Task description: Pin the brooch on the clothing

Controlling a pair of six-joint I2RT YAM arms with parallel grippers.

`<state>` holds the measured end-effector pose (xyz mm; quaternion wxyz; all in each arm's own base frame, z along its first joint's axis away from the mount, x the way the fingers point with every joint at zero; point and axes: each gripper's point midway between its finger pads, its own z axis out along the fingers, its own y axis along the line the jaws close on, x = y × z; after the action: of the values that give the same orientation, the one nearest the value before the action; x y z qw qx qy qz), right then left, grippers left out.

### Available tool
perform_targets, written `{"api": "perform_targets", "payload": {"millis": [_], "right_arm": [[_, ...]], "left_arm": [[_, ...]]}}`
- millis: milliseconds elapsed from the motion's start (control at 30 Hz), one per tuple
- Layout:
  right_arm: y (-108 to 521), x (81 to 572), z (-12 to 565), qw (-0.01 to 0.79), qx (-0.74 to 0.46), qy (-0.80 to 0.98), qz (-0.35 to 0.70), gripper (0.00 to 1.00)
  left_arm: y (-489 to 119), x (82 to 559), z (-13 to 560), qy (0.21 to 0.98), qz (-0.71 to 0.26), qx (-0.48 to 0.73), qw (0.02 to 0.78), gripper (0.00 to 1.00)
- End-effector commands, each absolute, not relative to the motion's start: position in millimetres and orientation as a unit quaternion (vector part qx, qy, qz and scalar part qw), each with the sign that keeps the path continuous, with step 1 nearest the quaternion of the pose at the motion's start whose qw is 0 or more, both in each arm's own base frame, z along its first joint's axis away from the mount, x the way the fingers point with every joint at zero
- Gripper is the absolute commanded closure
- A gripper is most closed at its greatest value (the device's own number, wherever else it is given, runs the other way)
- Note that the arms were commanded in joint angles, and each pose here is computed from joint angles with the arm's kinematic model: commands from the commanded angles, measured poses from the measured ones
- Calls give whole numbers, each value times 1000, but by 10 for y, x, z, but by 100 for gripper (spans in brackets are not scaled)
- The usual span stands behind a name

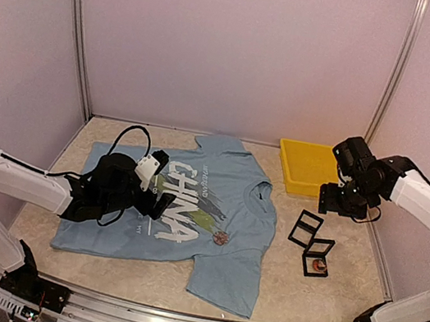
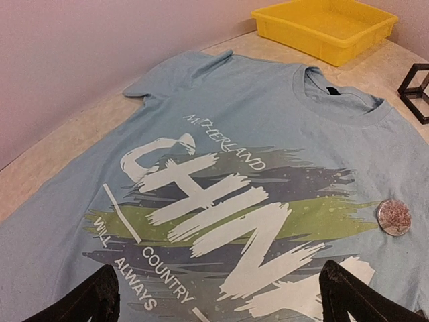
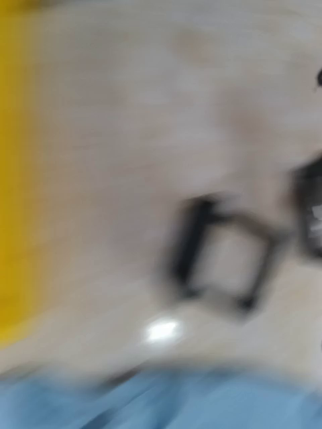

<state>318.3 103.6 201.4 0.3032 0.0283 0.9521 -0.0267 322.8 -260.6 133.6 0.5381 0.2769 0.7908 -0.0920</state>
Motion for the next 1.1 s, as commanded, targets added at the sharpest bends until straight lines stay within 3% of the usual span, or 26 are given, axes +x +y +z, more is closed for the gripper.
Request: {"api": "perform_targets", "payload": {"millis": [0, 167, 300, 433, 1067], "right_arm": [[871, 2419, 1401, 163, 124, 979, -14, 26], [1032, 2304, 1022, 147, 131, 979, 47, 28], [982, 2356, 723, 132, 131, 983, 12, 19], [973, 2520, 618, 152, 130, 980, 4, 17], [696, 2458, 267, 159, 160, 974, 2, 34]], "left_arm": [[-2689, 3161, 1419, 780, -111, 285, 546, 1], [-2704, 3151, 1444, 777, -108, 289, 548, 1], [-2698, 3143, 1439, 777, -106, 290, 548, 1], [-2684, 3145, 1436, 779, -101, 289, 548, 1], [-2681, 3144, 1419, 780, -97, 293, 544, 1]]}}
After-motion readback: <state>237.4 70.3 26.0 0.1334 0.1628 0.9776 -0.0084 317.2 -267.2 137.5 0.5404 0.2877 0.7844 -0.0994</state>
